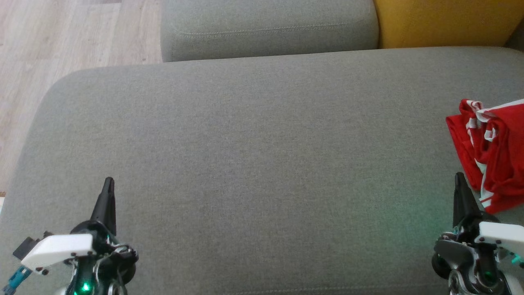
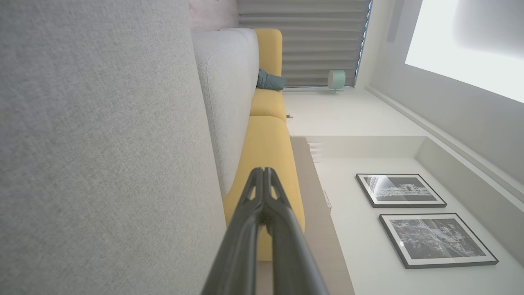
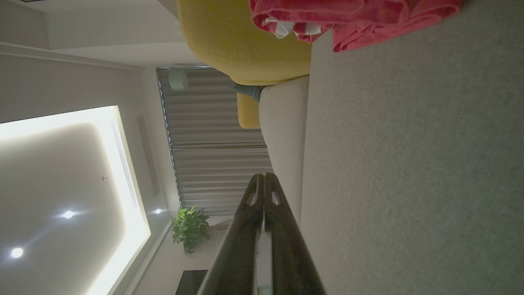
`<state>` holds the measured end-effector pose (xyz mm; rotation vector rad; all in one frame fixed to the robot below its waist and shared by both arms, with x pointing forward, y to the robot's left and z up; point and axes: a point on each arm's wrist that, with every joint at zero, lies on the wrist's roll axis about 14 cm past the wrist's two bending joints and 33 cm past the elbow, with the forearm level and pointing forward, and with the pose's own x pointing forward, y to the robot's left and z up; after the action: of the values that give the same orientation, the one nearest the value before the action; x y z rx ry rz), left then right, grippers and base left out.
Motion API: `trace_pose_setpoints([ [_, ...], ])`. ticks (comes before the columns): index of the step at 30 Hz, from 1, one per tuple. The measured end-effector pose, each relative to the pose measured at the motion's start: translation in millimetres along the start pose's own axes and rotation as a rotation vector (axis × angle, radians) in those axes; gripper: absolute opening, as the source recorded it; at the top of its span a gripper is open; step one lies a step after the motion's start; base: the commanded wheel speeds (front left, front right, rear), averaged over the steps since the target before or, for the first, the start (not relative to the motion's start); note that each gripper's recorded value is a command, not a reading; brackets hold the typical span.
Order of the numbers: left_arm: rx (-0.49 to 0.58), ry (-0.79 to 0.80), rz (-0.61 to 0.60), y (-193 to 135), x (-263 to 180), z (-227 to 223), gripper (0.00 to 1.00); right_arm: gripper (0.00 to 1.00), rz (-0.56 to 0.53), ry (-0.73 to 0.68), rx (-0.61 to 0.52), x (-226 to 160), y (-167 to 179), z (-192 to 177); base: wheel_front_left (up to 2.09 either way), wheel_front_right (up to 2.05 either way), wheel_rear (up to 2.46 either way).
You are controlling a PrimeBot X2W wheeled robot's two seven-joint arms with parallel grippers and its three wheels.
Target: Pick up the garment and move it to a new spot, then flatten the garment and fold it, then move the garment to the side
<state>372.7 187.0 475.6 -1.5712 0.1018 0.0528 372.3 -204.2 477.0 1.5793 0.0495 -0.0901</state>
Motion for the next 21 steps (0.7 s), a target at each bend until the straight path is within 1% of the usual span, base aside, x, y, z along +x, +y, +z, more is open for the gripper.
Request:
trace_pose_setpoints([
  [21, -0.003, -0.006, 0.0, -0.1, -0.1, 2.2, 0.0, 0.0, 0.0, -0.005, 0.001, -0.1, 0.0, 2.0, 0.0, 0.0, 0.0],
])
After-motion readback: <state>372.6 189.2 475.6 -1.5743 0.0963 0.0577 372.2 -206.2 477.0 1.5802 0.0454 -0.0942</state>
